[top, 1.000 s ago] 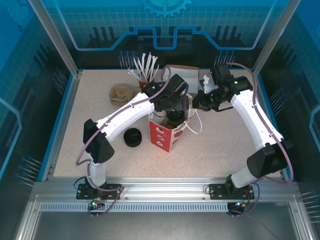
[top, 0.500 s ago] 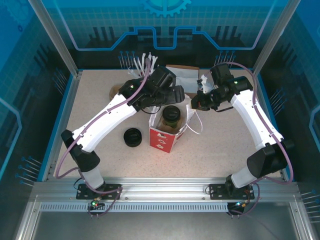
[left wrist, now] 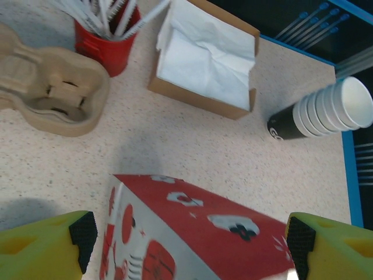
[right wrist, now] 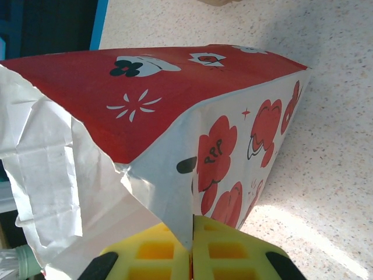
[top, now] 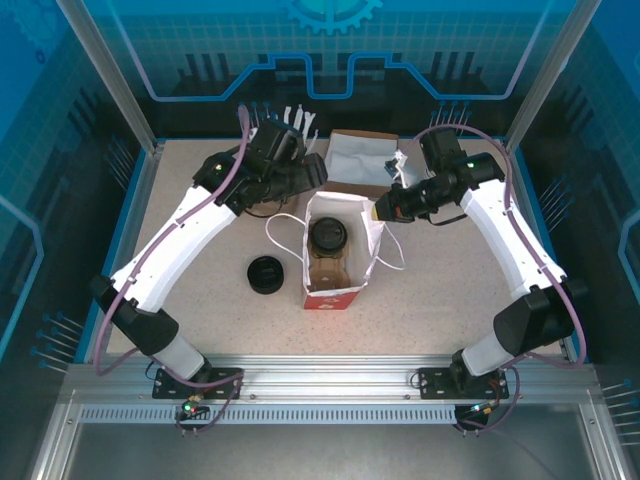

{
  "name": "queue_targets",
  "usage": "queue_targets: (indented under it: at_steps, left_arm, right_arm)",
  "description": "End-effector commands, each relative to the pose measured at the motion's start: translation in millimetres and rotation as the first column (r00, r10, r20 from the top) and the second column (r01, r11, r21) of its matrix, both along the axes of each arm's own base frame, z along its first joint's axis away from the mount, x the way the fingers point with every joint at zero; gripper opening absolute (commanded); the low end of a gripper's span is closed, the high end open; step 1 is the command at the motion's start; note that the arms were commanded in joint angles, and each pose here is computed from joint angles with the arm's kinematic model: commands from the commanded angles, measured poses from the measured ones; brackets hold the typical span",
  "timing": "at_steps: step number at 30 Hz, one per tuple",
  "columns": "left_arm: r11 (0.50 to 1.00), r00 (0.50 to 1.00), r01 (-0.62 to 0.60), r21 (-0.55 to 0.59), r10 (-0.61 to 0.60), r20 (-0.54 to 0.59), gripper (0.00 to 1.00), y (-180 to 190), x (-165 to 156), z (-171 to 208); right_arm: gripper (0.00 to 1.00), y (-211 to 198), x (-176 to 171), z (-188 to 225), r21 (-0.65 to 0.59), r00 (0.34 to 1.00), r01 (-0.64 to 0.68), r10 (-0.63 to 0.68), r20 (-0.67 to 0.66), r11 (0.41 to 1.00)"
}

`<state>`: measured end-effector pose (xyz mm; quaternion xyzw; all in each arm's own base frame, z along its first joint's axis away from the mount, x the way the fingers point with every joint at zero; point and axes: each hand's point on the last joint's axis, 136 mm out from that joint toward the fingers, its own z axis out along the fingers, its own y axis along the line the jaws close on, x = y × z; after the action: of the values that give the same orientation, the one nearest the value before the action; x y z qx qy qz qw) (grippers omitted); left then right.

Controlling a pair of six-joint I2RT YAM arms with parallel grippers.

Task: Pack the takeout coffee

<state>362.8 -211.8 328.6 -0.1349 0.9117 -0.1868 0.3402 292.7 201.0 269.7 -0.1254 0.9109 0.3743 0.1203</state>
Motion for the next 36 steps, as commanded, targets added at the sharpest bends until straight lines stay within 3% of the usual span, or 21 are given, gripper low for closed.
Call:
queue_targets:
  at_steps: [1, 15, 25, 31, 36]
  left_arm:
    - [1.000, 1.000, -0.002, -0.021, 0.003, 0.017, 0.86, 13.3, -0.3, 6.8]
    - [0.996, 0.996, -0.082, -0.040, 0.080, -0.045, 0.85, 47.4, 21.4, -22.4]
    - [0.977, 0.979, -0.202, -0.069, 0.201, -0.010, 0.85, 82.1, 72.3, -28.4]
    - [0.966, 0.968, -0.246, -0.072, 0.249, 0.027, 0.85, 103.2, 104.1, -32.3]
    - [0.965, 0.965, -0.253, -0.070, 0.257, 0.057, 0.85, 113.7, 129.5, -39.2]
  right_arm:
    - [0.08, 14.1, -11.5, -3.2, 0.046, 0.997, -0.067, 0.068, -0.033, 0.997]
    - [0.15, 24.5, -8.0, -11.7, 0.022, 0.996, -0.058, 0.059, -0.066, 0.998]
    - [0.26, 29.6, 8.7, -3.1, 0.031, 0.998, -0.034, 0.036, -0.045, 0.999]
    - [0.41, 29.2, 21.3, 9.7, 0.031, 1.000, -0.028, 0.028, -0.003, 0.999]
    - [0.45, 17.5, 37.8, 28.8, 0.029, 0.999, 0.005, -0.007, 0.051, 1.000]
